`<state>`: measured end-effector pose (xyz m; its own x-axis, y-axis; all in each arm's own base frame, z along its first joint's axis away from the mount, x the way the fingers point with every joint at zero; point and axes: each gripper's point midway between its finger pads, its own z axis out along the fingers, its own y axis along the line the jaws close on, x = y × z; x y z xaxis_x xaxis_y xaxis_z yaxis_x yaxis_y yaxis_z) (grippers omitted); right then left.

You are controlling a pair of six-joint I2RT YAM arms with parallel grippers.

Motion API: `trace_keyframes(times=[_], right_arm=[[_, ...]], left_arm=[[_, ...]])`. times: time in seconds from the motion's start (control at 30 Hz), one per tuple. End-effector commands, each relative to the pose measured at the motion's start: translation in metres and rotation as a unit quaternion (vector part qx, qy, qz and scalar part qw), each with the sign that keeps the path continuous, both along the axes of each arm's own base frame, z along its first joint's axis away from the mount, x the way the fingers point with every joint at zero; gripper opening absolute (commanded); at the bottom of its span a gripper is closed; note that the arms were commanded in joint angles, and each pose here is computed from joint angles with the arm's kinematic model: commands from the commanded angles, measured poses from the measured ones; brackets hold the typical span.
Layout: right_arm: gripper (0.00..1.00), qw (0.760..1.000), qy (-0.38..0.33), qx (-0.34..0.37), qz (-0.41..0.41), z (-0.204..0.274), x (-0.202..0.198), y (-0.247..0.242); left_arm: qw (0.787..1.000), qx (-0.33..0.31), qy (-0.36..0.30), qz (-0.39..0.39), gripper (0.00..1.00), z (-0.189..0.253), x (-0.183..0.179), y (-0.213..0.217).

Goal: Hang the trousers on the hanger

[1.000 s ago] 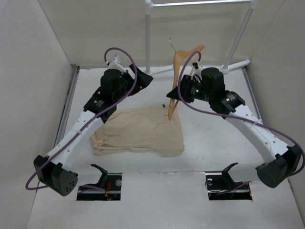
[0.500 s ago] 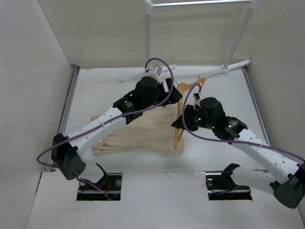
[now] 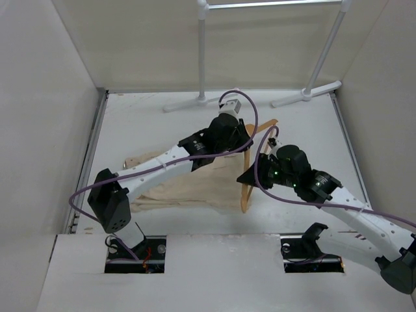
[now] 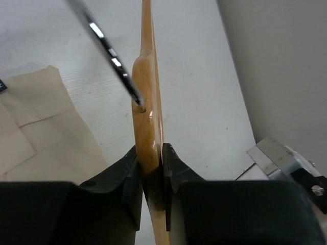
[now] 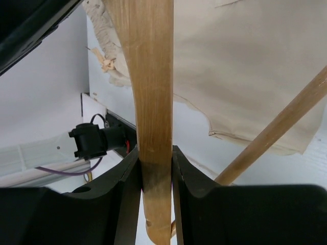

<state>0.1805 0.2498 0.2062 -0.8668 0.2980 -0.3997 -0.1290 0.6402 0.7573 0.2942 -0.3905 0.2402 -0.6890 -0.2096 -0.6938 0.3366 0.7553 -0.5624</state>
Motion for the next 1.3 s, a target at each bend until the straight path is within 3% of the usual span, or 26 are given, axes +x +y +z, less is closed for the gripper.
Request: trace_keyframes(times=[0.0, 0.13, 0.27, 0.33, 0.43, 0.53, 0.77, 0.9, 1.07, 1.27], right_arm=[[0.23, 0.998, -0.044, 0.039, -0.005, 0.026, 0.001, 0.001], [0.43, 0.998, -0.039, 0.031, -0.026, 0.02, -0.002, -0.019], [0.48, 0.997, -0.042, 0.024, -0.058, 0.014, 0.001, -0.042], [0.42, 0.995, -0.044, 0.017, -0.086, 0.012, 0.01, -0.055], [0.13, 0.993, -0.034, 0.01, -0.116, 0.004, 0.029, -0.066], [0.08, 0.994, -0.035, -0.016, -0.101, -0.004, 0.046, -0.057], [0.2, 0.992, -0.016, -0.094, -0.084, -0.062, 0.076, -0.047], [0.3, 0.991, -0.017, -0.095, -0.089, -0.081, 0.091, -0.045], [0.36, 0.99, -0.02, -0.108, -0.087, -0.096, 0.118, -0.043], [0.43, 0.985, -0.002, -0.142, -0.094, -0.132, 0.139, -0.046]], left_arm=[[0.998, -0.018, -0.048, 0.03, 0.06, 0.032, 0.014, 0.003], [0.994, -0.047, -0.039, 0.089, 0.02, 0.023, 0.013, 0.019], [0.983, -0.091, -0.035, 0.153, 0.01, 0.005, 0.002, 0.025], [0.976, -0.106, -0.043, 0.185, 0.01, -0.001, -0.005, 0.027], [0.97, -0.126, -0.057, 0.2, 0.01, -0.011, -0.01, 0.02], [0.966, -0.135, -0.049, 0.216, 0.01, -0.033, -0.009, 0.017], [0.951, -0.126, -0.046, 0.278, 0.02, -0.077, -0.008, 0.026], [0.945, -0.13, -0.04, 0.298, 0.02, -0.102, -0.009, 0.022], [0.943, -0.121, -0.039, 0.307, 0.02, -0.129, -0.015, 0.011], [0.941, -0.124, -0.038, 0.312, 0.03, -0.129, -0.013, 0.012]])
